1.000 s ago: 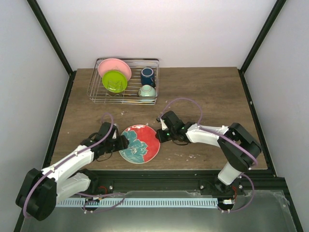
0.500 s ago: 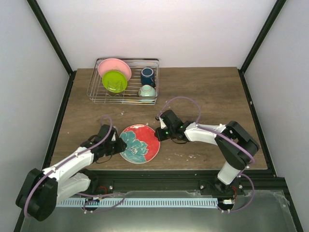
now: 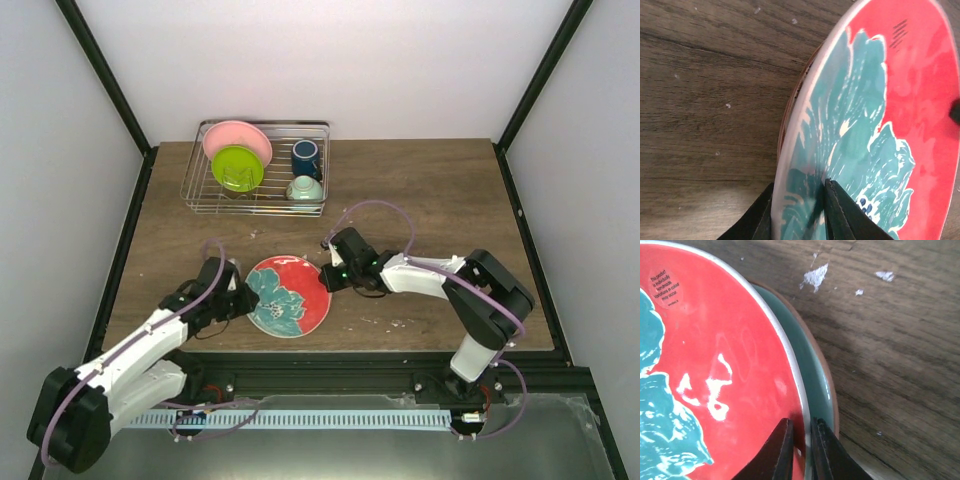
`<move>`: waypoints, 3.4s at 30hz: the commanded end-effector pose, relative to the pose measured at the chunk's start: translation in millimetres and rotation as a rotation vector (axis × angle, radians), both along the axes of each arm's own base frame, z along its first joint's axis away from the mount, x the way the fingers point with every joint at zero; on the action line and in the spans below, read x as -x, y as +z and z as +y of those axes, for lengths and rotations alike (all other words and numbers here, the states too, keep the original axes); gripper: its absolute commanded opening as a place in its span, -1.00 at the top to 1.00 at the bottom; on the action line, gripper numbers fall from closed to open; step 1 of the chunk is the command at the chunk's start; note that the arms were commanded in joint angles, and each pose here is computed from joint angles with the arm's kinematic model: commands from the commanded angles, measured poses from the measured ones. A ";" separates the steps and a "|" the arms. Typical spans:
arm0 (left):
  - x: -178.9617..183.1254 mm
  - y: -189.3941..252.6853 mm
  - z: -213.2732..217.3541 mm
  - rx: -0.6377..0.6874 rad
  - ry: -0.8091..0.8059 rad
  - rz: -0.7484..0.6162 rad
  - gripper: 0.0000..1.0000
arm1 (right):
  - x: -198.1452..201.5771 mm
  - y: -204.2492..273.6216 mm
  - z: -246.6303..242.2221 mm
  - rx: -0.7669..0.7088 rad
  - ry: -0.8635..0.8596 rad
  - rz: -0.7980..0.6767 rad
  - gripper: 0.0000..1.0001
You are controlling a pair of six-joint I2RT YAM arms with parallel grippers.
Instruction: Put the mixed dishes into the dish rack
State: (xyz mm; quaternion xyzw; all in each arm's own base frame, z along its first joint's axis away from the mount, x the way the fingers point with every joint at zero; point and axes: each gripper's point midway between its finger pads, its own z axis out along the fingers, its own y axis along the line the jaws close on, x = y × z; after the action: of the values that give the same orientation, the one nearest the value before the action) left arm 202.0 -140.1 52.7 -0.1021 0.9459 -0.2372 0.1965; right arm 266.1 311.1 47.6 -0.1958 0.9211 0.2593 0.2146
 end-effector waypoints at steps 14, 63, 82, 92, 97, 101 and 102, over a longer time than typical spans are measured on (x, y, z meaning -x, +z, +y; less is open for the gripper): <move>6.5 26.3 -18.1 0.069 -0.122 -0.088 1.00 | 25.2 -8.1 21.6 -0.024 0.105 0.056 0.71; -96.1 274.1 16.1 -0.618 -0.359 -0.753 1.00 | 33.8 63.9 -67.4 0.011 -0.118 -0.166 -0.17; -126.2 330.1 47.2 -1.598 -0.540 -0.920 1.00 | 27.5 46.8 -69.4 0.027 -0.108 -0.136 -0.18; -164.0 328.5 17.6 -2.016 -0.736 -0.955 1.00 | 21.9 45.5 -71.7 0.034 -0.114 -0.136 -0.17; -186.5 306.8 6.2 -2.142 -0.874 -0.898 1.00 | 22.0 43.7 -73.2 0.017 -0.112 -0.132 -0.17; -201.9 290.2 9.6 -2.238 -0.987 -0.799 1.00 | 23.9 43.3 -74.4 0.000 -0.106 -0.132 -0.17; -204.7 287.8 10.5 -2.248 -1.006 -0.784 1.00 | 24.2 43.5 -74.6 -0.006 -0.105 -0.132 -0.18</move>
State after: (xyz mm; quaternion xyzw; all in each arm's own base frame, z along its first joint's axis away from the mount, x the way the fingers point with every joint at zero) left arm 396.8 -141.9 284.8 0.6109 0.4714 0.5520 0.3162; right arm 240.4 235.3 85.0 -0.1594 0.9213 0.2215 0.2772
